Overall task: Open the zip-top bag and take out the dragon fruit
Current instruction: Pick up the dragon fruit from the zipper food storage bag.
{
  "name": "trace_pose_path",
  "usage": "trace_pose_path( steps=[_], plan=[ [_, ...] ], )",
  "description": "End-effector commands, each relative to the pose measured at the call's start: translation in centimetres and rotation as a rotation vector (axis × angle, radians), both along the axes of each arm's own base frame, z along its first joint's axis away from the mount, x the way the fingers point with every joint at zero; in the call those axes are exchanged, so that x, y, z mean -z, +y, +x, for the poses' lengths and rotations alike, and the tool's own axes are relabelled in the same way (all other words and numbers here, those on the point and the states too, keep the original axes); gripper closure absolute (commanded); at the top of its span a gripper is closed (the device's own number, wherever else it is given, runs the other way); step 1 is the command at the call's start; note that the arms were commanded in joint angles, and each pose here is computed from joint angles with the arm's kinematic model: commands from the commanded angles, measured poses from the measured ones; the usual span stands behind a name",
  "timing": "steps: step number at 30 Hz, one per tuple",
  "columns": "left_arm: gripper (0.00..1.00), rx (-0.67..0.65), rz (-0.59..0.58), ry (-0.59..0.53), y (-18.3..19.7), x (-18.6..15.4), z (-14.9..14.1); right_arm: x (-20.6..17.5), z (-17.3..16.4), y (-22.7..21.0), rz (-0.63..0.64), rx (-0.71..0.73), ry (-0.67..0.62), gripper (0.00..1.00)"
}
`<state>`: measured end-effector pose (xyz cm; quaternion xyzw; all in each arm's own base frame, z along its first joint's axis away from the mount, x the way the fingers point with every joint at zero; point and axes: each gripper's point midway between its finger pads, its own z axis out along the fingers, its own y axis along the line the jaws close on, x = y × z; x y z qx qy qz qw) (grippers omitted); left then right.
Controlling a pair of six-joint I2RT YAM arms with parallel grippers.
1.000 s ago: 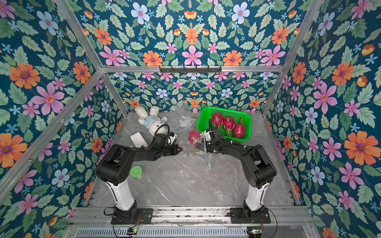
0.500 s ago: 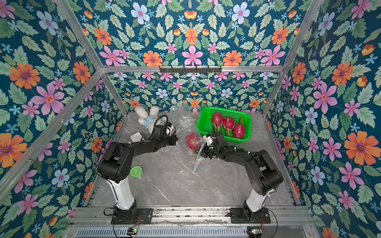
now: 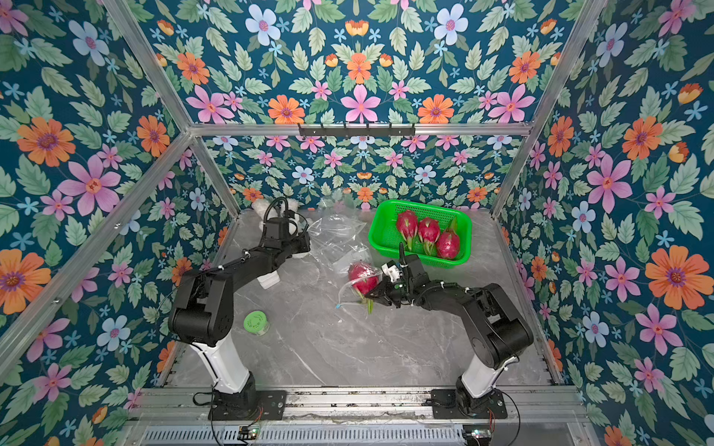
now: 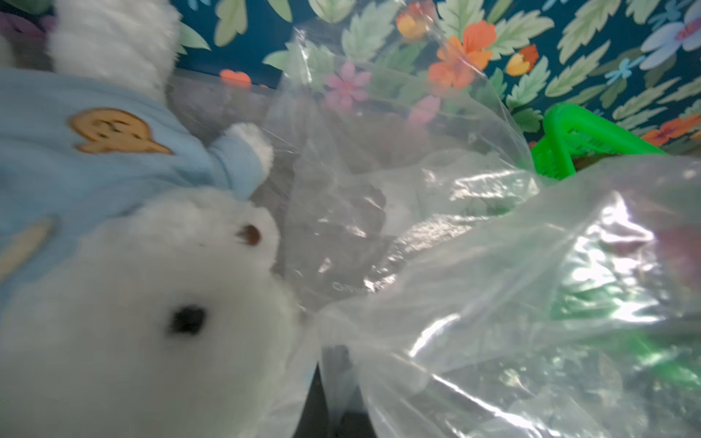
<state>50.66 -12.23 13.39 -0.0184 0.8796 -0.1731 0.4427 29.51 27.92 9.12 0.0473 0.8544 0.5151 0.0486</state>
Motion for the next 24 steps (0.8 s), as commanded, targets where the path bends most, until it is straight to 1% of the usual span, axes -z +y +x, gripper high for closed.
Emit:
trace_pose_path(
  steps=[1, 5, 8, 13, 18, 24],
  plan=[
    [1.00, -0.081, 0.021, -0.005, 2.8, -0.5, 0.4, -1.0, -0.6, -0.1, 0.009, -0.026, -0.028, 1.00],
    [1.00, -0.137, -0.006, 0.003, 5.0, -0.2, 0.1, -1.3, -0.8, -0.9, -0.024, -0.018, -0.051, 1.00],
    [1.00, -0.150, -0.025, -0.003, 5.6, -0.2, -0.3, -1.5, -0.9, -1.9, -0.048, 0.001, -0.058, 1.00],
    [1.00, -0.149, -0.015, 0.008, 5.7, 0.3, -0.7, -2.0, -0.8, -4.9, -0.063, 0.073, -0.070, 1.00],
    [1.00, -0.147, -0.008, 0.023, 5.7, 1.0, -0.8, -2.8, -1.5, -7.7, -0.095, 0.124, -0.089, 1.00],
    [1.00, -0.107, -0.055, 0.046, 4.6, 1.8, -0.7, -4.7, -2.0, -9.5, -0.088, 0.152, -0.148, 1.00]
  ],
)
